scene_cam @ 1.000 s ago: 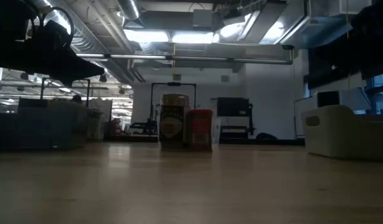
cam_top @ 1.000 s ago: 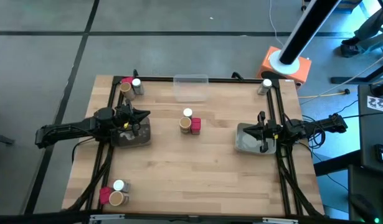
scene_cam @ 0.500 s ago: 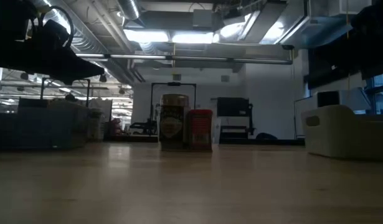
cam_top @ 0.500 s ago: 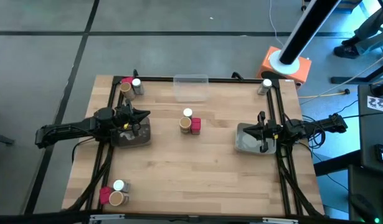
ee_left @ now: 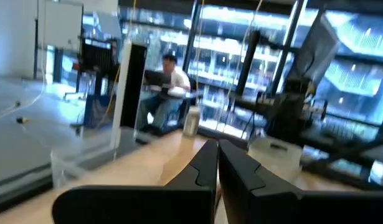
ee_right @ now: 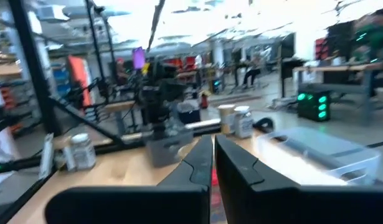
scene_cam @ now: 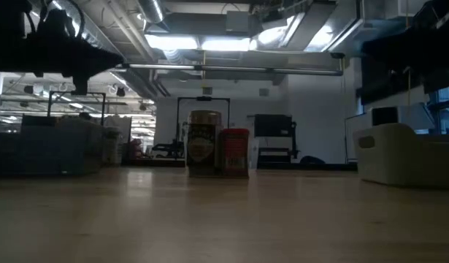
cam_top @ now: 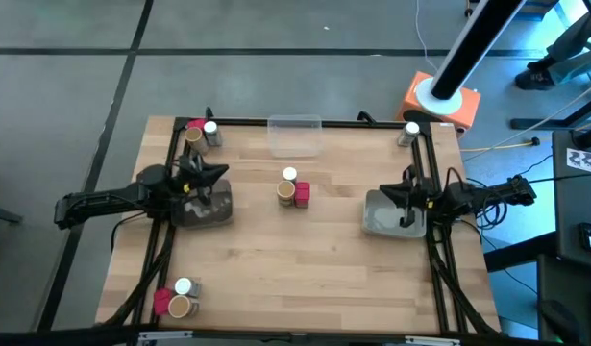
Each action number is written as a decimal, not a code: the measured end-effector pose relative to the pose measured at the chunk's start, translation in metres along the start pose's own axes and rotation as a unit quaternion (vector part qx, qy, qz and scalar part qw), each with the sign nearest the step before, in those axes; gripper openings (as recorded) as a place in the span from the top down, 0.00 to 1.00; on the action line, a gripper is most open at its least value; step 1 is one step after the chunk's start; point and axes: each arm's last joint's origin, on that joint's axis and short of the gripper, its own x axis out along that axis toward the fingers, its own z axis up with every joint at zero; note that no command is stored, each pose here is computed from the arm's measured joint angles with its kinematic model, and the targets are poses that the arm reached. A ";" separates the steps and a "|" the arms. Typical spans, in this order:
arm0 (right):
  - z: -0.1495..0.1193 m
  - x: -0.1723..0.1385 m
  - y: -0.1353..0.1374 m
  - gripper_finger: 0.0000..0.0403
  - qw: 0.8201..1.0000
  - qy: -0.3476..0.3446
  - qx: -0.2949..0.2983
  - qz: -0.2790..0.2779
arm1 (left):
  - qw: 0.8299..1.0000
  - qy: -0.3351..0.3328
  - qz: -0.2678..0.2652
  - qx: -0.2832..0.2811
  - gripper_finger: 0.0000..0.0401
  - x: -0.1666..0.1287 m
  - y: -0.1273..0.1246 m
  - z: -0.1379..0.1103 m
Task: Sort spices by type
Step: Put the middle red spice can into the transparent bin
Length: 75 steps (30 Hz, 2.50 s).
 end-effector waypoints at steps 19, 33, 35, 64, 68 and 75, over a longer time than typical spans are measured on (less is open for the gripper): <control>0.044 0.037 0.015 0.95 0.989 0.059 -0.106 -0.086 | 0.998 -0.053 -0.010 0.024 0.99 0.003 -0.003 0.010; 0.055 0.129 0.025 0.95 0.966 0.184 -0.163 -0.085 | 1.000 -0.015 -0.004 0.027 0.99 0.009 -0.002 0.003; 0.052 0.143 0.022 0.93 0.961 0.210 -0.162 -0.084 | 0.999 -0.015 -0.004 0.030 0.99 0.009 -0.002 0.003; 0.010 0.220 -0.001 0.11 0.917 0.382 -0.110 -0.030 | 0.999 -0.022 -0.005 0.035 0.99 0.009 -0.003 0.004; -0.007 0.227 0.000 0.11 0.913 0.396 -0.095 0.010 | 0.999 -0.022 -0.005 0.035 0.99 0.009 -0.003 0.004; -0.035 0.243 0.001 0.11 0.918 0.384 -0.079 0.051 | 0.999 -0.022 -0.005 0.035 0.99 0.009 -0.003 0.004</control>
